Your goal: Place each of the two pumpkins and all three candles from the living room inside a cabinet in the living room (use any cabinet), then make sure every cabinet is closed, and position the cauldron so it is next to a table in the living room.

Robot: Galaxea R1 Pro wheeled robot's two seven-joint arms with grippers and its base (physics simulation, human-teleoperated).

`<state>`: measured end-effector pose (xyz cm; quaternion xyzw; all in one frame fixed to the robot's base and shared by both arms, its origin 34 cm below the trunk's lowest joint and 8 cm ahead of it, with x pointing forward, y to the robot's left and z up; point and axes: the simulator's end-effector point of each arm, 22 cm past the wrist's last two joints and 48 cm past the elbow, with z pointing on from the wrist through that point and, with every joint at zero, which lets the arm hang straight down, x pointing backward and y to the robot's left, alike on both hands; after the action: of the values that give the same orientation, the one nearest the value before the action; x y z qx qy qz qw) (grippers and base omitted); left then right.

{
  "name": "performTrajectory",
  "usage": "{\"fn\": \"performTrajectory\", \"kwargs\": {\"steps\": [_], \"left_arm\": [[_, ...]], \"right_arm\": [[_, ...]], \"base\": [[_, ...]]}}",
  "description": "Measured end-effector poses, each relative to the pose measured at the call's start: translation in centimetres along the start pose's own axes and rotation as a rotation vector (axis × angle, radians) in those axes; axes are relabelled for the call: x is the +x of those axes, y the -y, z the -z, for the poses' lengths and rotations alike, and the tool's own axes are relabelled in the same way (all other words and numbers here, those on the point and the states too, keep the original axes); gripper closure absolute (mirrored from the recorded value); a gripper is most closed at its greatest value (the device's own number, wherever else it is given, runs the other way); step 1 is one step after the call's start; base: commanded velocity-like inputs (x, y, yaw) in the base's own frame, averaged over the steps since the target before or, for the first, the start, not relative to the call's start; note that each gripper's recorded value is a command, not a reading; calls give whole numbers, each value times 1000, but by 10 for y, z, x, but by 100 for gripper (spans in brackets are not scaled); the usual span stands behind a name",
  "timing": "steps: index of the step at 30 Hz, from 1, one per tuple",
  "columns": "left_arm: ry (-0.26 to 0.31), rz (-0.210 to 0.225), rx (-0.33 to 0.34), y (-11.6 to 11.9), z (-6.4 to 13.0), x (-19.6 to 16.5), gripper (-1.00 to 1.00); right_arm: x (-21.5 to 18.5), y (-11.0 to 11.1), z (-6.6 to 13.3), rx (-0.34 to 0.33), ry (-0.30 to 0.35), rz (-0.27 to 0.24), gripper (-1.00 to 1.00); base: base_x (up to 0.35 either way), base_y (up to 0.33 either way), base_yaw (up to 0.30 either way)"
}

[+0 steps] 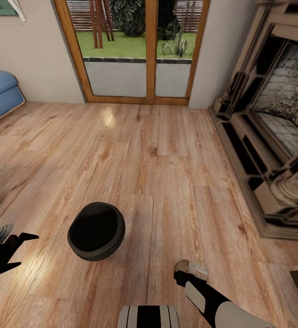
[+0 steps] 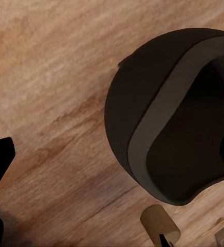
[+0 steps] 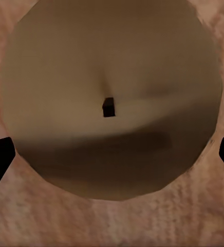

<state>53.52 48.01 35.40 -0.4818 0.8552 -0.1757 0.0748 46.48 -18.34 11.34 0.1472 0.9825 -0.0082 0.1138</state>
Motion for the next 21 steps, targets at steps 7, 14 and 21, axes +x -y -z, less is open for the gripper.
{"fn": "performTrajectory", "kwargs": {"steps": [7,14,21], "left_arm": [[0,1,1,0,0,0,-100],[3,-3,-5,-1,0,-1,-100],[14,-12,-21,-5,0,-3,-100]], "right_arm": [[0,0,0,0,0,0,-100],[0,0,0,0,0,0,-100],[0,0,0,0,0,0,-100]], "base": [[0,0,0],[116,0,0],[19,0,0]]}}
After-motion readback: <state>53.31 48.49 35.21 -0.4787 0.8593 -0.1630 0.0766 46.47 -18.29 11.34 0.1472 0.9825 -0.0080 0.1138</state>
